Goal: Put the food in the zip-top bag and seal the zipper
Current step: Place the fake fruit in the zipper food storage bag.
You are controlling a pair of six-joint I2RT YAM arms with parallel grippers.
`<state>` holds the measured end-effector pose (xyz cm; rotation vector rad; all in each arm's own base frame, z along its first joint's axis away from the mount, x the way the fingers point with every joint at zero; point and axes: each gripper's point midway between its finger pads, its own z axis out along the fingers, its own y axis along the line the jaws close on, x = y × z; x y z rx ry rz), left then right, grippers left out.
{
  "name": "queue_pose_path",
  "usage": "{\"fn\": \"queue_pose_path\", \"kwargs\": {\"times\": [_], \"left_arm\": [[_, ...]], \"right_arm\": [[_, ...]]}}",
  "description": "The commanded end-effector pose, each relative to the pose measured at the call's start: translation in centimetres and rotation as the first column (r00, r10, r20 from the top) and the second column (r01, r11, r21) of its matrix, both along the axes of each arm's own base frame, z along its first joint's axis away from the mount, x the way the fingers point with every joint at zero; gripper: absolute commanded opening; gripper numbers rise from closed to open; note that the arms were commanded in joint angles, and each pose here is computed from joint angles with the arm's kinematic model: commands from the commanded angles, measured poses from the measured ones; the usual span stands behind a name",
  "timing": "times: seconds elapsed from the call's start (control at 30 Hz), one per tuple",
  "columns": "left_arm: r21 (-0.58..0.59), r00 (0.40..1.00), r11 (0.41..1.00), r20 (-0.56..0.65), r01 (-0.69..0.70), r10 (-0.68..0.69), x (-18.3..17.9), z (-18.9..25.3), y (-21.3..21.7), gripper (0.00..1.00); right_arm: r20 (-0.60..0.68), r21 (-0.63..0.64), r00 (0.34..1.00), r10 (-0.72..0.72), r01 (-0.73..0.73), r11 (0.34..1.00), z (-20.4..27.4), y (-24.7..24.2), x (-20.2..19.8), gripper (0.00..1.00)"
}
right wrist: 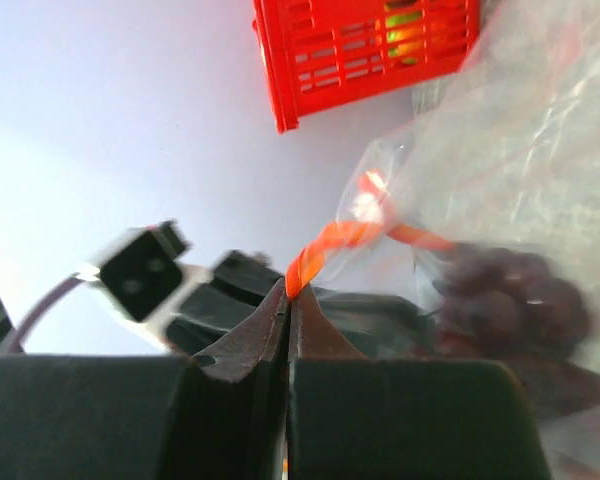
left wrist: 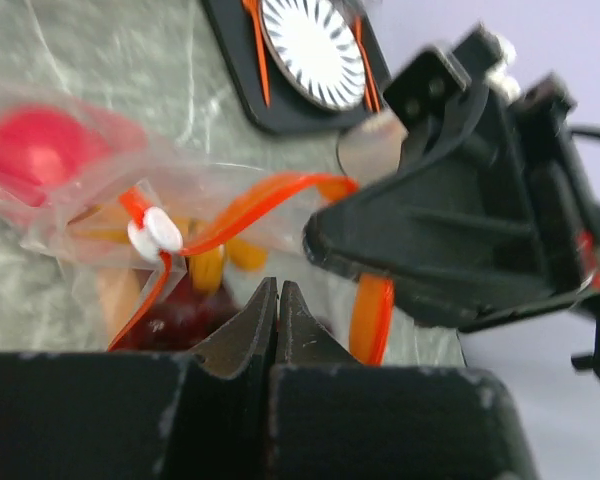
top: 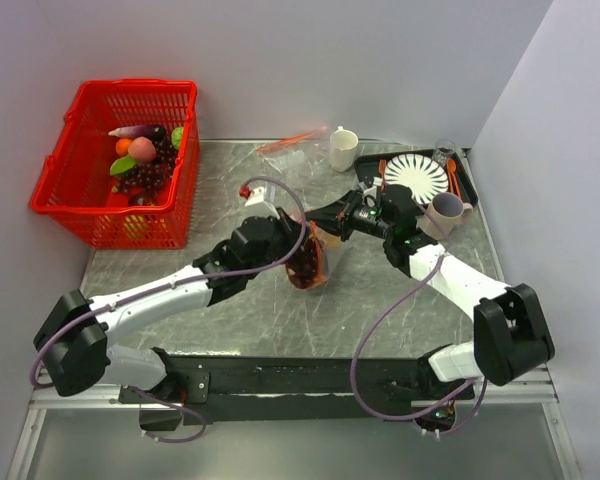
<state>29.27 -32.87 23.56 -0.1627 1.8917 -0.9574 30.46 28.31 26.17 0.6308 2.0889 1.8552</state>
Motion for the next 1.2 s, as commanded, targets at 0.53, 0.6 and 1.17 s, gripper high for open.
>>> {"fn": "queue_pose_path", "kwargs": {"times": [0.53,0.6,1.17], "left_arm": [[-0.244,0.979,0.969,0.204,0.044,0.007,2.1,5.4,-1.5,0.01],[-0.247,0.979,0.968,0.183,-0.042,0.089,3.3,4.7,-0.9,0.01],[-0.213,0.966,0.976,0.243,-0.034,0.087,4.8,5.7,-2.5,0.11]], "right_arm": [[0.136,0.097,0.99,0.032,-0.046,0.994,5.9,-0.4,-1.3,0.0],[0.136,0.127,0.99,0.032,-0.05,0.991,6.5,-0.4,-1.4,0.0],[0.109,0.14,0.992,-0.06,0.044,0.989,6.5,-2.6,-0.5,0.01]]}}
